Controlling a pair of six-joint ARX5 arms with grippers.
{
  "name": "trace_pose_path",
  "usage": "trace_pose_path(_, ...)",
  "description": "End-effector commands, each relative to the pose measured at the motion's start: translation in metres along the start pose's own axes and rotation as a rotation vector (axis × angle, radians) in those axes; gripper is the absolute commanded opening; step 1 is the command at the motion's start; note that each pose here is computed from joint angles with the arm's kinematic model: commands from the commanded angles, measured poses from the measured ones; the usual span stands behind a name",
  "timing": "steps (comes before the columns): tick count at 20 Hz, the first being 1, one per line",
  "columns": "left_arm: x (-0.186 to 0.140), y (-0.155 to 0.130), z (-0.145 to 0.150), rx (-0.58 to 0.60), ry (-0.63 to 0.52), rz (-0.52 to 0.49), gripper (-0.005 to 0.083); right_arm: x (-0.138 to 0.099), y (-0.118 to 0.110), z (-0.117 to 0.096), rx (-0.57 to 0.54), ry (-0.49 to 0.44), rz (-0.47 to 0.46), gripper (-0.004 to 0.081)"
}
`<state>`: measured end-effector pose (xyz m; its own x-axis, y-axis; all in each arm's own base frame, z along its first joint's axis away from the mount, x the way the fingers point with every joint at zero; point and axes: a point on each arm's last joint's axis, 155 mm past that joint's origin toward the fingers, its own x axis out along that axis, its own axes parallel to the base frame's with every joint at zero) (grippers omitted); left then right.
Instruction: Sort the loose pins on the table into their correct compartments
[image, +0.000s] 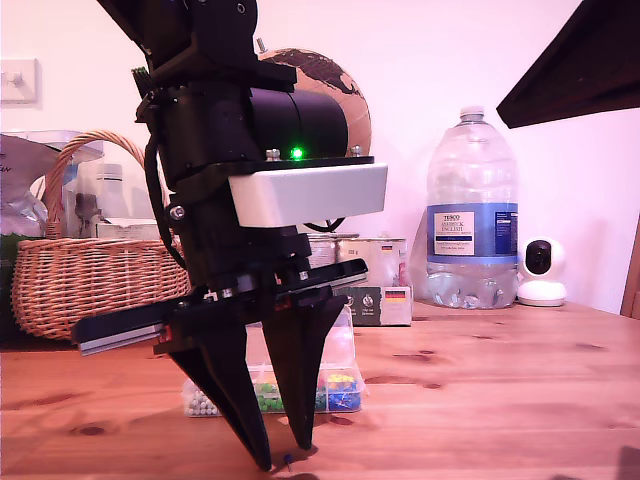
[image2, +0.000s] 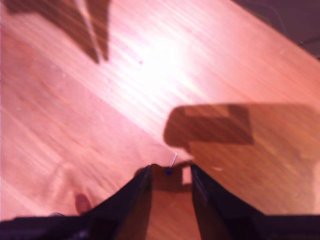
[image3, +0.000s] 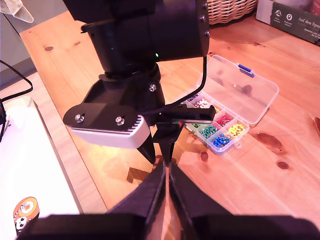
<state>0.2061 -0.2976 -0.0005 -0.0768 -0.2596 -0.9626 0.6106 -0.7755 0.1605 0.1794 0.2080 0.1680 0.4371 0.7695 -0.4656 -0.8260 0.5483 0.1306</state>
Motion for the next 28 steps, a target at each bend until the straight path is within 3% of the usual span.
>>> trace_pose_path(1, 0.0089, -0.0046, -0.0017, -0.001, -0.008, -0.020, 0.0213, 0.0015, 0.0014, -0.0023, -0.004, 0.004, 0.007, -0.0013)
trace_pose_path(15, 0.0188, -0.0118, -0.0012, -0.011, -0.024, -0.058, 0.0076, 0.0015, 0.0014, -0.0023, -0.004, 0.004, 0.007, -0.0013)
trace_pose_path(28, 0.0180, -0.0123, -0.0083, -0.026, -0.006, -0.059, 0.0038, 0.0015, 0.0014, -0.0020, -0.004, 0.003, 0.007, -0.0013)
